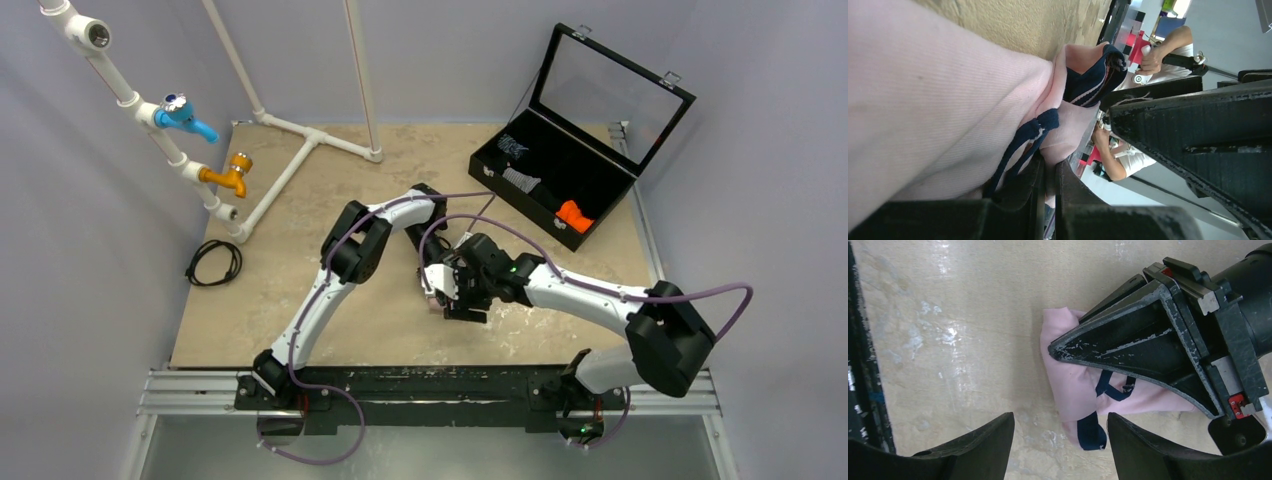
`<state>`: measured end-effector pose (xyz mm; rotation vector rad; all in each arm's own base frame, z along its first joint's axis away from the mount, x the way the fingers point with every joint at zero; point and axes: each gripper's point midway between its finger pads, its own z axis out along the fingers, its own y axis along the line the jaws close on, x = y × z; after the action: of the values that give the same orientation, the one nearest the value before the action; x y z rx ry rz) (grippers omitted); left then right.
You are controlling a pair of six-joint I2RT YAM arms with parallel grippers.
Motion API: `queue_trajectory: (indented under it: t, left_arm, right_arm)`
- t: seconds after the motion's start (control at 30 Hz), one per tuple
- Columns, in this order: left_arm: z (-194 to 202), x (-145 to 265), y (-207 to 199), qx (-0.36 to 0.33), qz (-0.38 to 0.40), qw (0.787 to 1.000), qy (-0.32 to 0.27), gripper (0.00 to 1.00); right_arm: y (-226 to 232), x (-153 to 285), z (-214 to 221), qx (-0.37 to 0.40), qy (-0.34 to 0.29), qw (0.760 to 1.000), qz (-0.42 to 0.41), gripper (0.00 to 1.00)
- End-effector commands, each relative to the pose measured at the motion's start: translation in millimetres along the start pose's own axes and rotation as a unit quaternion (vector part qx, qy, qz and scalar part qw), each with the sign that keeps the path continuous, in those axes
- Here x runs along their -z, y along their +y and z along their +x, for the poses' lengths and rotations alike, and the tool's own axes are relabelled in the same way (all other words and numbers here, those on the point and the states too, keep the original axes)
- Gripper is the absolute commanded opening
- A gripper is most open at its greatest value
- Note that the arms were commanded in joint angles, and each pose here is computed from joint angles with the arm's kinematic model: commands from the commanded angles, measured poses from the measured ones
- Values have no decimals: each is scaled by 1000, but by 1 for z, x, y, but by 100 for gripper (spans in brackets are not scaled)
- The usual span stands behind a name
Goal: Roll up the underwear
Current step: Roll the underwear to the center of the board.
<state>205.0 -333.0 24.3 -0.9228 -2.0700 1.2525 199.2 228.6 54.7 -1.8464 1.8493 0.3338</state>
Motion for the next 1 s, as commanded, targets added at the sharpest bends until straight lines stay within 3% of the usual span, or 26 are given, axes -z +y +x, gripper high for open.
queue_trajectory:
  t: [0.0, 0.57, 0.8, 0.97]
  left_arm:
    - [-2, -1, 31, -22, -29, 999, 8, 0]
    - [-2, -2, 33, -18, -27, 999, 8, 0]
    - [-1, -2, 33, -18, -26, 999, 8, 0]
    - [-2, -1, 30, -19, -24, 1000, 7, 0]
  right_arm:
    - [-25, -5, -14, 32, -13, 998, 61, 67]
    - [-18, -25, -9, 51, 7, 998, 47, 59]
    - [-9, -39, 2, 44, 24, 999, 20, 48]
    - [0, -44, 10, 41, 35, 999, -1, 26]
